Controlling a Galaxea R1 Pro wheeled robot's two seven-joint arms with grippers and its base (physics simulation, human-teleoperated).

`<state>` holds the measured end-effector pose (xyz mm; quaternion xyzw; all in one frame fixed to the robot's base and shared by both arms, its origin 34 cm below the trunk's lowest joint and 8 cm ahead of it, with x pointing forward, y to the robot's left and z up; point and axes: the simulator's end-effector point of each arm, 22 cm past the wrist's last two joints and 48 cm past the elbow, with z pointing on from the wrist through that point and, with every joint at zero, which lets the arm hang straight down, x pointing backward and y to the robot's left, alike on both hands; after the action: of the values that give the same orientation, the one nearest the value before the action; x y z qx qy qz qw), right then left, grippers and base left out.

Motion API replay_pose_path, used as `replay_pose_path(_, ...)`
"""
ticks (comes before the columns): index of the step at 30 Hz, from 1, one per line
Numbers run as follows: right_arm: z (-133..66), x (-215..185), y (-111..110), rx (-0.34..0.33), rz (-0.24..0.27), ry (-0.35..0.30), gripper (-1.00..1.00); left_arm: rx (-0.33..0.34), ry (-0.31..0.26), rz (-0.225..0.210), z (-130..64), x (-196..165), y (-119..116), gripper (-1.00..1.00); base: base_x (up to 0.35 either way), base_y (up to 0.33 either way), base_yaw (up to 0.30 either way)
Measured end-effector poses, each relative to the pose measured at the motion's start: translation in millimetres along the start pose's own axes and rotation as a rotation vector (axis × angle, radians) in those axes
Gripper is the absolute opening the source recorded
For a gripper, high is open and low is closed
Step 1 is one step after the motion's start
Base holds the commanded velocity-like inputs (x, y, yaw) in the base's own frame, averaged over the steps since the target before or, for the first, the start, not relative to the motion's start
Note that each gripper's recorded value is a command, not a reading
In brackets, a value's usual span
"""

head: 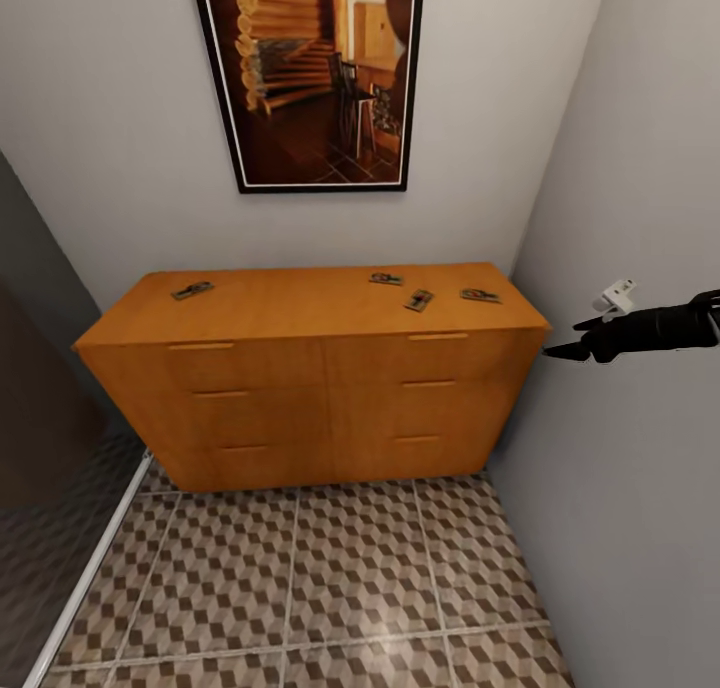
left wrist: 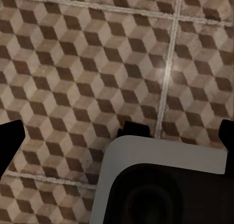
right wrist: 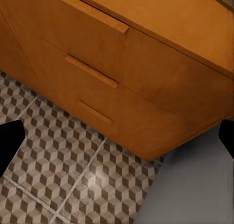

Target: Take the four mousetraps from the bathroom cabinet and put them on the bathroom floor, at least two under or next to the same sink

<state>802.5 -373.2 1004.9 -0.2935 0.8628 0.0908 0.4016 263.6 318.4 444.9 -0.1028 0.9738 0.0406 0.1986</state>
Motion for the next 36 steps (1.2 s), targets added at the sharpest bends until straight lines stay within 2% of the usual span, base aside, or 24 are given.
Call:
replay_pose_path(13, 0.2, -1.8, 0.0, 0.000, -0.022, -0.009, 1.00, 0.001, 0.001, 0.002, 0.0, 0.2, -0.3, 1.00, 0.259, 0.000, 0.000)
replay_pose_path(36, 0.7, -1.2, -0.2, -0.001, -0.023, -0.008, 1.00, 0.003, 0.002, 0.003, -0.1, 0.7, -0.6, 1.00, 0.253, 0.052, 0.000)
